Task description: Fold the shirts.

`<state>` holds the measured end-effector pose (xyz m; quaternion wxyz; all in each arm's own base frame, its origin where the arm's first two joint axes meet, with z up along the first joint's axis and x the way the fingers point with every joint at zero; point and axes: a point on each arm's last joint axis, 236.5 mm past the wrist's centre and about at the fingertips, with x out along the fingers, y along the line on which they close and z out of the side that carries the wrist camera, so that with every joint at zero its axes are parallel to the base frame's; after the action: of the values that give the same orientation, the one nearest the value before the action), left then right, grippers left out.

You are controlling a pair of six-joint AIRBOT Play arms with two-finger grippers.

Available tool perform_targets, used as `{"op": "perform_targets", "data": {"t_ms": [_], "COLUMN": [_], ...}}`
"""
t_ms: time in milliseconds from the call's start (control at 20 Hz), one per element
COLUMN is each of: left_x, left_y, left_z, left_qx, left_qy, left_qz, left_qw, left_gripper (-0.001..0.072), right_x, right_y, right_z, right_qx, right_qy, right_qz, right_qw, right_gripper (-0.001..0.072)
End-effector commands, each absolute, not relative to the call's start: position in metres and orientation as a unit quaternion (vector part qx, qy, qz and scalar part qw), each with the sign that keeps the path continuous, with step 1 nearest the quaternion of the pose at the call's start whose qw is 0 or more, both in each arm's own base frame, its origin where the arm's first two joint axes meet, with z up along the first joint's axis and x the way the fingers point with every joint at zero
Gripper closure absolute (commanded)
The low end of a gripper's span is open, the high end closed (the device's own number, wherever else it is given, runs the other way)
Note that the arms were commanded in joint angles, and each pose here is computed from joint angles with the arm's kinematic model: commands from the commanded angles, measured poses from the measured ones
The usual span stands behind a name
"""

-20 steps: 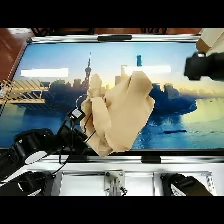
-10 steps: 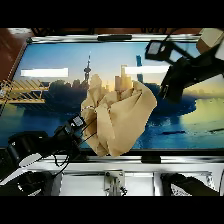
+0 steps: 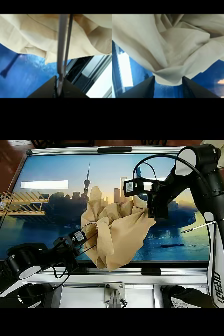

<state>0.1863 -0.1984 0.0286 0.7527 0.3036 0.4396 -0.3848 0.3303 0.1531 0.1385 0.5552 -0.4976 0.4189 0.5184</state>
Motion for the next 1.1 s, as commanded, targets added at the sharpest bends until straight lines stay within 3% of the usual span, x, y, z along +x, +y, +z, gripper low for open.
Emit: {"op": "perform_targets", "data": {"t_ms": [0, 450, 500, 600, 650, 900, 950, 1050], "left_x": [0.187, 0.197, 0.197, 0.198, 0.199, 0.216, 0.216, 0.216], "left_y": [-0.198, -0.194, -0.194, -0.194, -0.194, -0.193, -0.192, -0.187], "left_z": [0.029, 0.048, 0.048, 0.047, 0.048, 0.056, 0.057, 0.057], "left_qx": [0.32, 0.317, 0.317, 0.319, 0.319, 0.339, 0.342, 0.35], "left_qy": [0.431, 0.395, 0.395, 0.396, 0.392, 0.359, 0.359, 0.361], "left_qz": [-0.392, -0.378, -0.379, -0.378, -0.377, -0.364, -0.362, -0.356], "left_qw": [0.747, 0.775, 0.774, 0.774, 0.776, 0.79, 0.79, 0.788], "left_gripper": [0.0669, 0.0669, 0.0669, 0.0668, 0.0668, 0.0658, 0.0634, 0.0274], "right_x": [0.328, 0.3, 0.298, 0.292, 0.289, 0.282, 0.282, 0.282], "right_y": [0.162, 0.165, 0.169, 0.178, 0.18, 0.184, 0.184, 0.184], "right_z": [0.134, 0.096, 0.097, 0.1, 0.101, 0.103, 0.103, 0.103], "right_qx": [-0.501, -0.461, -0.455, -0.432, -0.427, -0.41, -0.41, -0.411], "right_qy": [0.406, 0.446, 0.443, 0.441, 0.441, 0.446, 0.446, 0.446], "right_qz": [0.54, 0.586, 0.593, 0.605, 0.609, 0.618, 0.618, 0.617], "right_qw": [0.542, 0.495, 0.496, 0.503, 0.502, 0.501, 0.501, 0.501], "right_gripper": [0.0254, 0.0263, 0.0342, 0.0578, 0.0652, 0.0653, 0.0653, 0.0654]}}
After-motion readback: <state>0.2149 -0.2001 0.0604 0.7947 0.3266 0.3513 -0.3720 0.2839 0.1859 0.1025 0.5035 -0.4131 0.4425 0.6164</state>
